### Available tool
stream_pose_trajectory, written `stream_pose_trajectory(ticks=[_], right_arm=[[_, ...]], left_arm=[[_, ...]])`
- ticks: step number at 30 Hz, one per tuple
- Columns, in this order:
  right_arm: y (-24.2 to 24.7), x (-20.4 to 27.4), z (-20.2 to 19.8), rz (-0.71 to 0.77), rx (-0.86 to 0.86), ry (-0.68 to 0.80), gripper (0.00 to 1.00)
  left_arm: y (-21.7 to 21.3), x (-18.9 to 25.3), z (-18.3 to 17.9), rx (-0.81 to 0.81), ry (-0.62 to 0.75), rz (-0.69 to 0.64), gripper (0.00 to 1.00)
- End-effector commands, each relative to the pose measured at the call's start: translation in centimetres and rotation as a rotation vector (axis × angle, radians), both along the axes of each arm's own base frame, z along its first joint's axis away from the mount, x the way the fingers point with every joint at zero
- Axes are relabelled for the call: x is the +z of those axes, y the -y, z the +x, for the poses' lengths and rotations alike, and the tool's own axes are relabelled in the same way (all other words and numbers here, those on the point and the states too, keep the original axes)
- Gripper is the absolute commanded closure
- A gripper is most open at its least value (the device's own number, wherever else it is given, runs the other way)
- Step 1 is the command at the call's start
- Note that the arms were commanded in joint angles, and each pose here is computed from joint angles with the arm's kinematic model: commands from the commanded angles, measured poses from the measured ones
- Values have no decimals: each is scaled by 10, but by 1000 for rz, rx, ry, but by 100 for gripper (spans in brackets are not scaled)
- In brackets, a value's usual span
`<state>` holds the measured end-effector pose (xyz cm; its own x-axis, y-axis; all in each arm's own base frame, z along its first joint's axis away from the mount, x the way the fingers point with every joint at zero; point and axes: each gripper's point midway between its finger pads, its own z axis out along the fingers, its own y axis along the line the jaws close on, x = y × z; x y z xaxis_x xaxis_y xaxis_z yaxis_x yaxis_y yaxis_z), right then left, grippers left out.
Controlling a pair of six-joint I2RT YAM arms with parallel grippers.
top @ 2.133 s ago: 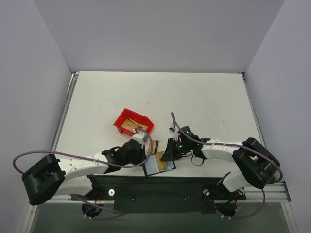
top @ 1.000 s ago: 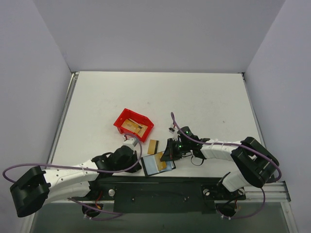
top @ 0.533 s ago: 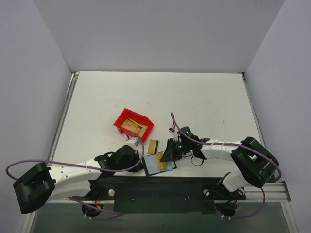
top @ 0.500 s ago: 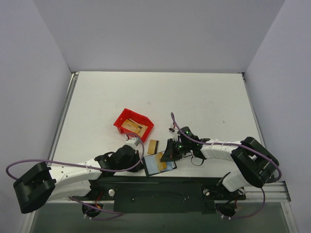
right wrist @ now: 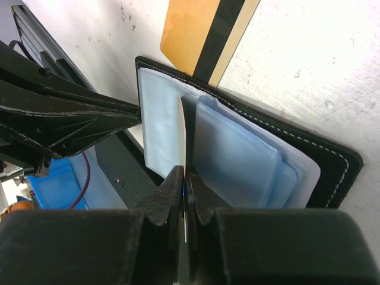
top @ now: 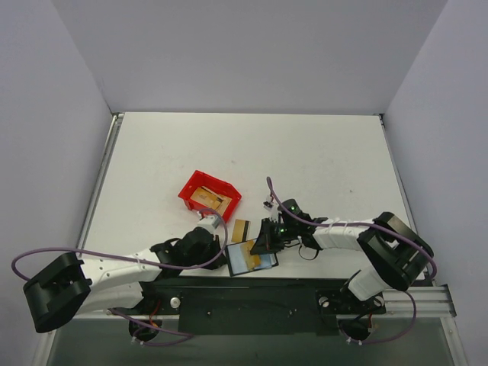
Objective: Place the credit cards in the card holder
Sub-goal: Insert the credit card into the card holder.
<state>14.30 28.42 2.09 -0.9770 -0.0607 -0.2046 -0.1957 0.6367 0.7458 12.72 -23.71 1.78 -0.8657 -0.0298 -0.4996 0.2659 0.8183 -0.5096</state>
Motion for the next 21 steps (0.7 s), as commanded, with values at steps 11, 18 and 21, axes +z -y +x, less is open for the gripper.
stream_pose_trajectory(ticks=[11, 18, 21], right_arm=[[-4, -10, -2, 11, 5, -13, 100], [-9, -12, -6, 21, 14, -25, 100], [-12, -12, -8, 21, 19, -25, 100]], left_arm=[[10, 3, 4, -26, 14, 0, 93], [12, 4, 5, -31, 15, 1, 93], [12, 3, 5, -31, 14, 4, 93]])
